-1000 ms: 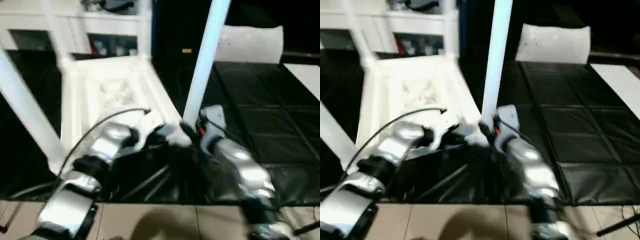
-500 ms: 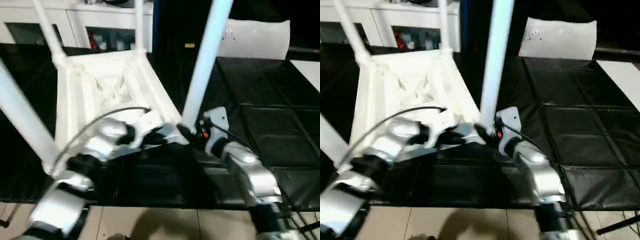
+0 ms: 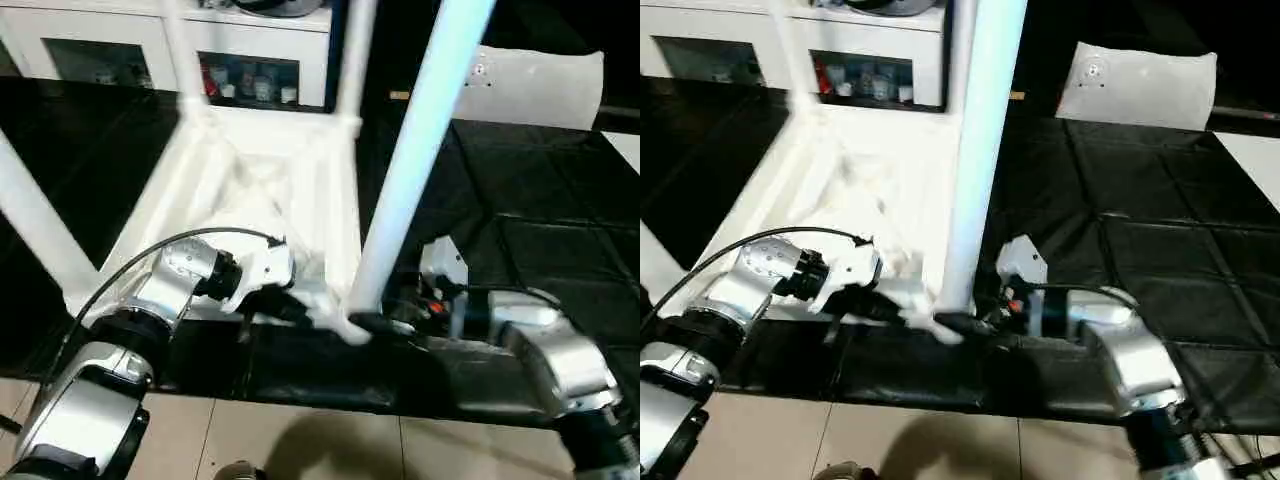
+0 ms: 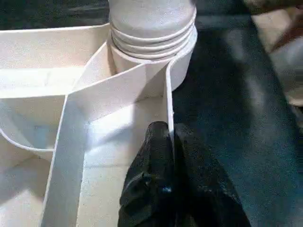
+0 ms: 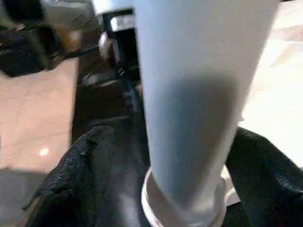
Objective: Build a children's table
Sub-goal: Rotate leg to tighten
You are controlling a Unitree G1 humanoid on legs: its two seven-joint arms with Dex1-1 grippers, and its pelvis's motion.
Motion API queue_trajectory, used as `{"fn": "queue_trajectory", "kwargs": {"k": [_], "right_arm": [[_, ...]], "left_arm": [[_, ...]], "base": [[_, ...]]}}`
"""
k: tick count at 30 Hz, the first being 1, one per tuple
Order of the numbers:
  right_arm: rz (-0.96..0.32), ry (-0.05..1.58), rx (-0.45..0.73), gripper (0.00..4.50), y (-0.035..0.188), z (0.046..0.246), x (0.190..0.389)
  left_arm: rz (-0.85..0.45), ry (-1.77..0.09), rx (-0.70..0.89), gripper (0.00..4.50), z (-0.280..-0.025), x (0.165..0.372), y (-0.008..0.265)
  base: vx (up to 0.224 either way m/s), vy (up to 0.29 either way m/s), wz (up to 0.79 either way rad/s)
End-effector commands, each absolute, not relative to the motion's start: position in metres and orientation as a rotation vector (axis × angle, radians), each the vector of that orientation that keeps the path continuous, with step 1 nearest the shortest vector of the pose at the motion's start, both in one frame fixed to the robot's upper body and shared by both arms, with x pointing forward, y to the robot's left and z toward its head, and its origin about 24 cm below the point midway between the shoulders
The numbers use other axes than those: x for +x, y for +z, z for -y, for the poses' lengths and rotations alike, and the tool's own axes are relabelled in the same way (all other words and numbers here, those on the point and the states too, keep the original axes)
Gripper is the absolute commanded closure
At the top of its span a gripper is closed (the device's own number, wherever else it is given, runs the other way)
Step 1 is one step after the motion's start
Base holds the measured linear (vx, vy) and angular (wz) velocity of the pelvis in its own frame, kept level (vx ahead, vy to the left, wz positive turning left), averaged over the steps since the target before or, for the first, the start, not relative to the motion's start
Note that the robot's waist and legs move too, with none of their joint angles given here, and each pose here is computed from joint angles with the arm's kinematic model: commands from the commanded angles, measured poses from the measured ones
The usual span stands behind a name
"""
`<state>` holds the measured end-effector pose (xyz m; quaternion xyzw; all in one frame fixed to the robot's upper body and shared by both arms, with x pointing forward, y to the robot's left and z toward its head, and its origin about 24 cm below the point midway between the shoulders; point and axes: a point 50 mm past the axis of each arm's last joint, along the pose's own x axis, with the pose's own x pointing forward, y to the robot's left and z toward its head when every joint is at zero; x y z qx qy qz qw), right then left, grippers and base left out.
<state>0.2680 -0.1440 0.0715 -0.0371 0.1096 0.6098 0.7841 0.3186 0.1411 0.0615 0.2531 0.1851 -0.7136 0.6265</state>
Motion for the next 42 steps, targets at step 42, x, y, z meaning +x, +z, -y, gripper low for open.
{"fn": "queue_trajectory", "kwargs": {"k": [42], "right_arm": [[-0.336, 0.632, 0.102, 2.57, 0.052, 0.058, 0.304]], "left_arm": [[-0.337, -1.09, 0.259, 4.5, -0.05, 0.354, 0.074]], "base": [[-0.004, 0.0, 0.0]]}}
